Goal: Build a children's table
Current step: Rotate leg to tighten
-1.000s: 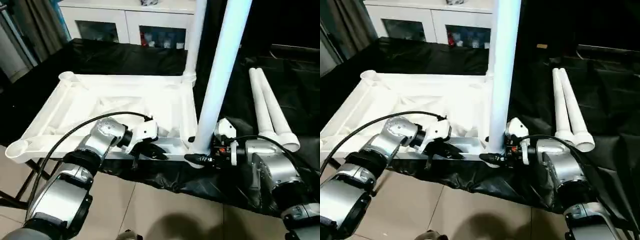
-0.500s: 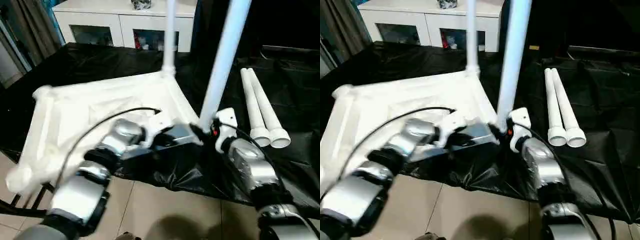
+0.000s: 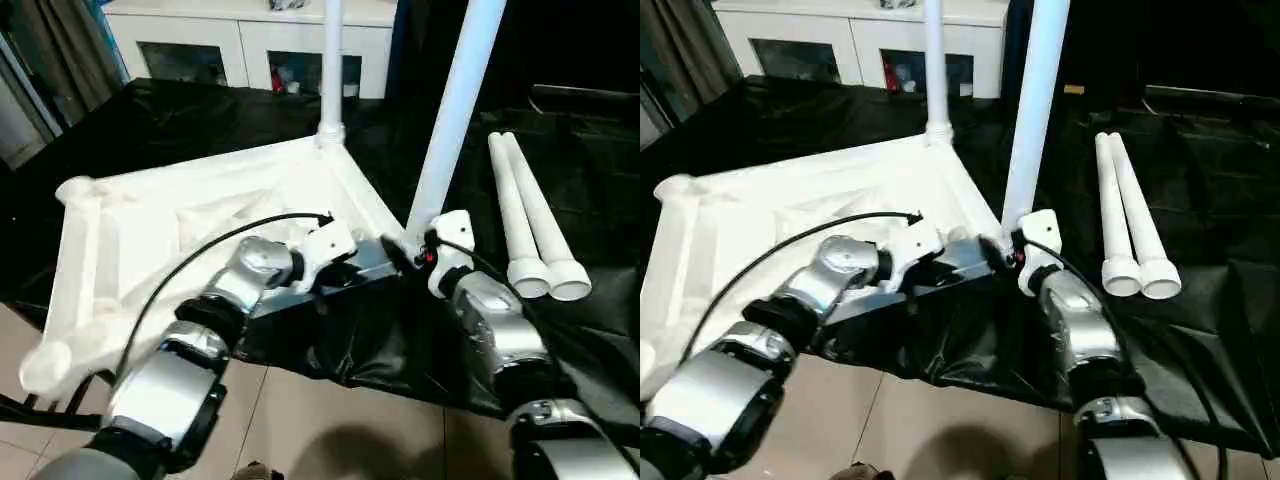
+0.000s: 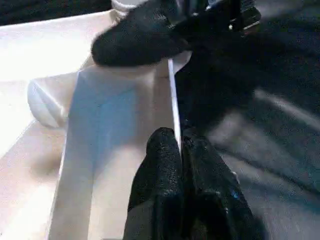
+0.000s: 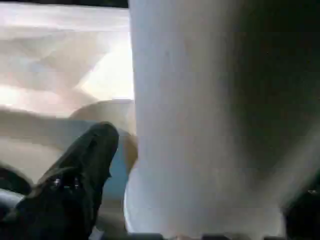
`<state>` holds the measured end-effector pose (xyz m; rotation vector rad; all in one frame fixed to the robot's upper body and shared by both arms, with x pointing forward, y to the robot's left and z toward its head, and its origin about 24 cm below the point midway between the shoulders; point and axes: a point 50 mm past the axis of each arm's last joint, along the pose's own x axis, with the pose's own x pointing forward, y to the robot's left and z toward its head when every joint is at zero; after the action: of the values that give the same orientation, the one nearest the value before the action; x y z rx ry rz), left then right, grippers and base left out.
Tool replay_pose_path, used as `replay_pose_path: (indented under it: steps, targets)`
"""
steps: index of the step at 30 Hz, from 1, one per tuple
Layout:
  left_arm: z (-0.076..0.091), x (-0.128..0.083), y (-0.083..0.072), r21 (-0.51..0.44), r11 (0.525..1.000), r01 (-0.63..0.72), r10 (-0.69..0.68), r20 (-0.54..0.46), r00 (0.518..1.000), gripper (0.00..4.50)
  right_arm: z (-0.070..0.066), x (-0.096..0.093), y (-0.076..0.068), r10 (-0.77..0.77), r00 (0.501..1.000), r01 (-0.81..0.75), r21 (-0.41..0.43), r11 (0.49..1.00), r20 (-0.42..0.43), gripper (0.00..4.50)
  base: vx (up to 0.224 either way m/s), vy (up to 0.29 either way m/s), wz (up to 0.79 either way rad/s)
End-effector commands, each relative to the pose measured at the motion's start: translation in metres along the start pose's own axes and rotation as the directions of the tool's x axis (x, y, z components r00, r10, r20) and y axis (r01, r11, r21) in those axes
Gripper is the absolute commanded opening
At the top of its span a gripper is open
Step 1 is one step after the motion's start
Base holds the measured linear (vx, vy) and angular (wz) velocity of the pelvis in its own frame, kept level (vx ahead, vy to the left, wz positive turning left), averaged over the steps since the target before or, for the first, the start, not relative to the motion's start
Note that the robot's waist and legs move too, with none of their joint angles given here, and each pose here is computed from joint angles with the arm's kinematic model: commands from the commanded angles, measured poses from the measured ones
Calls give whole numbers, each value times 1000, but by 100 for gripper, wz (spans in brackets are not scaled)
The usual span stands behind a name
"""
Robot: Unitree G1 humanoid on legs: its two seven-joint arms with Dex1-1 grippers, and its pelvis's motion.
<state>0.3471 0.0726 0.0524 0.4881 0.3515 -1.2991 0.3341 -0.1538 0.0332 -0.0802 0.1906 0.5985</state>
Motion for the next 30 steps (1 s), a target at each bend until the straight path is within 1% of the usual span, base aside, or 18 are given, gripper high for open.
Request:
replay_pose_path:
  steps: [1,4,5,6,7,8,9,10,12,13,14,15,18,20,24,26,28,30]
  targets:
    - [6,4,-9,72,991,115,-117,19,993,0,2,0,11,157,988,-157,-27,987,-6,409,0,0,0]
    - [1,-4,-9,73,985,157,-158,9,987,0,2,-11,11,311,950,-312,-46,949,-29,409,0,0,0]
    - [-2,-9,-9,75,980,187,-187,1,982,0,2,-16,13,392,918,-395,-58,917,-58,409,0,0,0]
    - [-3,-9,-9,75,978,193,-194,-1,981,0,2,-18,13,410,910,-413,-60,909,-65,409,0,0,0]
    - [-5,-14,-10,73,971,227,-227,-8,974,0,1,-23,15,486,868,-493,-58,868,-101,409,0,0,0]
    - [-5,-14,-10,73,971,227,-227,-8,974,0,1,-23,15,486,868,-493,-58,868,-101,409,0,0,0]
    - [-6,-16,-10,67,966,250,-250,-10,968,0,0,-26,15,525,842,-535,-62,843,-127,409,0,0,0]
    - [-8,-19,-10,63,961,269,-269,-16,963,0,-1,-29,15,556,817,-570,-65,819,-155,385,0,0,0]
    - [-8,-21,-10,62,959,277,-276,-19,961,0,-2,-31,15,568,806,-584,-65,809,-167,372,0,0,0]
    - [-10,-23,-10,67,954,291,-289,-37,957,0,-3,-32,16,593,784,-611,-55,790,-184,364,0,0,0]
    - [-11,-24,-10,69,953,296,-294,-42,955,0,-3,-32,16,602,776,-620,-52,783,-189,364,0,0,0]
    - [-11,-25,-10,69,951,301,-298,-47,953,0,-3,-32,17,610,768,-629,-52,776,-196,340,0,0,0]
    - [-11,-26,-10,69,948,310,-307,-51,950,0,-3,-32,19,622,756,-642,-49,765,-203,328,0,0,0]
    - [-11,-25,-10,69,948,311,-308,-48,950,0,-4,-33,22,631,748,-651,-40,758,-205,298,0,0,0]
    - [-10,-22,-9,66,959,276,-274,-37,961,0,-7,-31,23,600,781,-612,-22,790,-176,278,0,0,0]
    - [-7,-17,-7,48,973,224,-224,-15,975,0,-7,-26,24,534,835,-539,-3,842,-137,276,0,0,0]
    - [-3,-11,-5,23,986,166,-166,-1,986,0,-8,-17,22,407,907,-409,3,913,-105,274,0,0,0]
    - [0,-3,-3,3,995,95,-95,-10,995,0,-10,-8,19,257,962,-256,20,966,-88,273,0,0,0]
